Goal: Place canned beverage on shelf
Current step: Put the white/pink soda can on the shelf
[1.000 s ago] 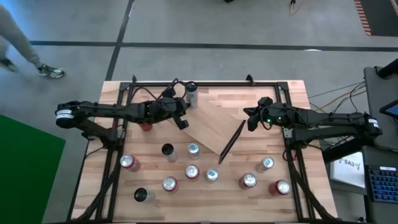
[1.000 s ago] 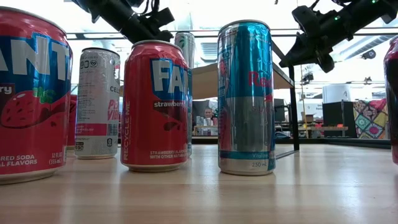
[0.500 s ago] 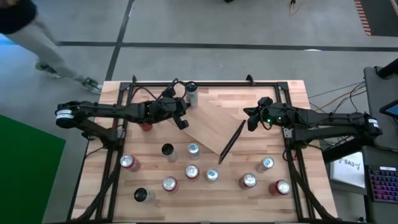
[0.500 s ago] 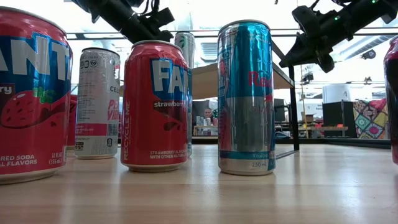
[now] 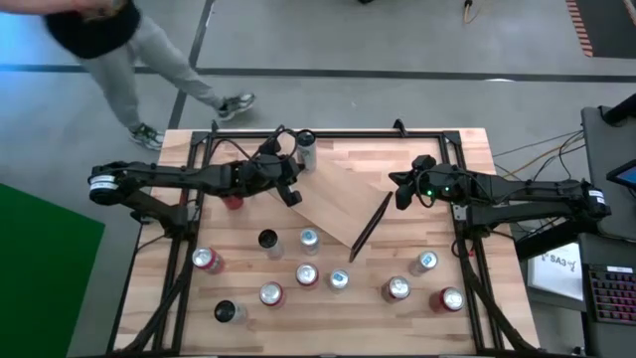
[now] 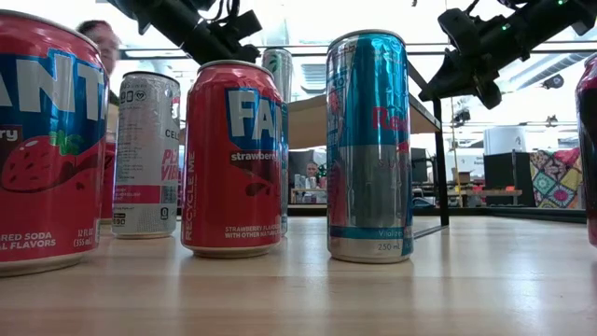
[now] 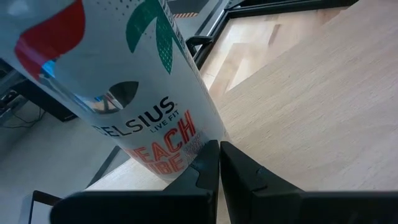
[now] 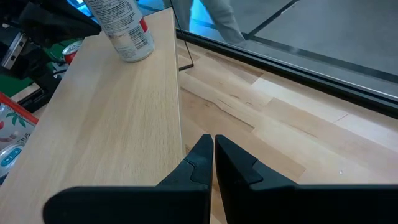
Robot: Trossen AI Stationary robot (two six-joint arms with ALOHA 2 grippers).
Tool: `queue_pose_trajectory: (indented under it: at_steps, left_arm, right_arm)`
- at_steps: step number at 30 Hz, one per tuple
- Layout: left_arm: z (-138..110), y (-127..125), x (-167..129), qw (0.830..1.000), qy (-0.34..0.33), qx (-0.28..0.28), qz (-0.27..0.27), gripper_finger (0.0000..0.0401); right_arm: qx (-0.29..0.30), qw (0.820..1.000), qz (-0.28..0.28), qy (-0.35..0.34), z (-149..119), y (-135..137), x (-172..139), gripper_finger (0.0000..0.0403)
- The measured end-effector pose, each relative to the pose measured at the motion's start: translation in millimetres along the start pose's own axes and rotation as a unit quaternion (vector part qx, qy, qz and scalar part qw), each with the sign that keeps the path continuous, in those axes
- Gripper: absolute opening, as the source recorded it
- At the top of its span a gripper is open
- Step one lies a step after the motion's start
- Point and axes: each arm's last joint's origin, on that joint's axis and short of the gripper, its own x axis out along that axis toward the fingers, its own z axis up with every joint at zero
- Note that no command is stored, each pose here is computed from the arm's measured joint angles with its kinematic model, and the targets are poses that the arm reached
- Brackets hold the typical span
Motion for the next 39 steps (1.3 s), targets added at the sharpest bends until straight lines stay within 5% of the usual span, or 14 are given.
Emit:
queue_pose_trajectory:
  at_steps: [13, 21, 30, 39]
  left_arm:
    - [0, 2, 0, 1.0, 0.0, -0.002, 0.003, 0.0]
    - [11, -7, -29, 0.999, -0.038, -0.001, -0.029, 0.0]
    - [23, -23, -77, 0.99, -0.108, 0.002, -0.087, 0.0]
    - [1, -40, -120, 0.982, -0.156, -0.027, -0.103, 0.0]
  right_arm:
    - [0.002, 1.0, 0.0, 0.0, 0, 0, 0, 0.0009]
    - [0.006, 1.0, 0.011, 0.001, 1, 1, -1, 0.0009]
    - [0.019, 0.995, 0.098, -0.024, 17, 19, -9, 0.0009]
    - [0.016, 0.977, 0.205, -0.053, 16, 51, -14, 0.0009]
